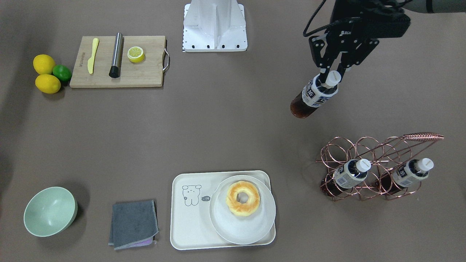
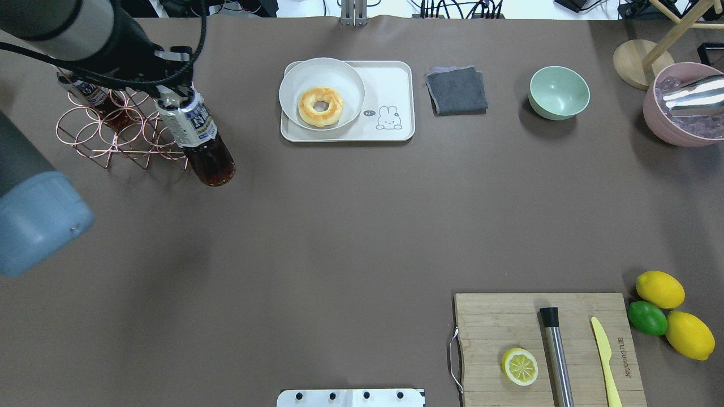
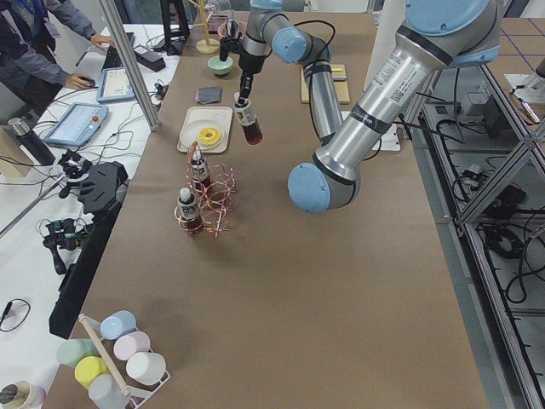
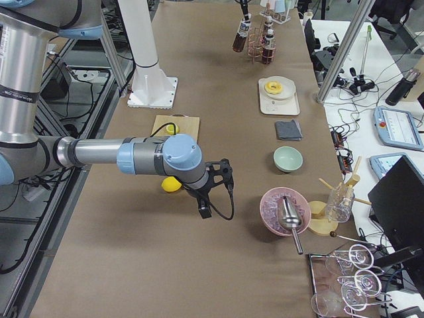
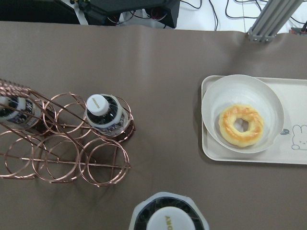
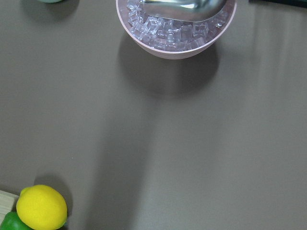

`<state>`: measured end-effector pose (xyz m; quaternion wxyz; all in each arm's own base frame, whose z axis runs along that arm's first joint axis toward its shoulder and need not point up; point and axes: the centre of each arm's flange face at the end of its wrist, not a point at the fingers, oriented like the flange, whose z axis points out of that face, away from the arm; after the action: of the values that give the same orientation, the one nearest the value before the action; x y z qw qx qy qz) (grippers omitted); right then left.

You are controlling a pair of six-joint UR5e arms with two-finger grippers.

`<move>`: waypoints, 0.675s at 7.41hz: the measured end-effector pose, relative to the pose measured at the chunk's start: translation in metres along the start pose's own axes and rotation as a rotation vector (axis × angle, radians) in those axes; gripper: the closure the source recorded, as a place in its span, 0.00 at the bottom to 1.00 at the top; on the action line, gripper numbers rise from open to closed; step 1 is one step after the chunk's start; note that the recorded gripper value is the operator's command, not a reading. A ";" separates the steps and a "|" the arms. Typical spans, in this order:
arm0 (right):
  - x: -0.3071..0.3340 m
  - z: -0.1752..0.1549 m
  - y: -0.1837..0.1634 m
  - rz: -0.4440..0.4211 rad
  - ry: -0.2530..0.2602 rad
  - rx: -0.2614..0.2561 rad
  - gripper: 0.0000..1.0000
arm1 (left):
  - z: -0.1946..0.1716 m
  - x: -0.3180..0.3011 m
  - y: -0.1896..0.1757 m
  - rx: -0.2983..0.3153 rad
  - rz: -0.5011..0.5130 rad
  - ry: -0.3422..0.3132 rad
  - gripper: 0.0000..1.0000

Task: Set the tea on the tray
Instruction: 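Carry the bottle with the left gripper toward the table center and set it down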

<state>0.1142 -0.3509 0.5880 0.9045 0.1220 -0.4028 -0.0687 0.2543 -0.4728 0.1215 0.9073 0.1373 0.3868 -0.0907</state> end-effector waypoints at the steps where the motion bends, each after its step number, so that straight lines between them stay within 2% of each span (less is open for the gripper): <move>1: -0.002 -0.001 -0.006 -0.005 -0.001 0.002 0.00 | 0.014 0.041 0.011 -0.015 -0.028 0.004 1.00; 3: -0.016 0.002 -0.028 -0.012 -0.016 0.001 0.00 | 0.052 0.130 0.056 -0.017 -0.041 -0.016 1.00; 5: -0.048 0.012 -0.066 0.011 -0.044 -0.014 0.00 | 0.085 0.175 0.101 -0.015 -0.048 0.000 1.00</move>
<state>0.0716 -0.4055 0.5440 0.8966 0.1121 -0.4228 -0.0694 0.4591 -0.4149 0.0686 0.9058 0.1213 0.3909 -0.1096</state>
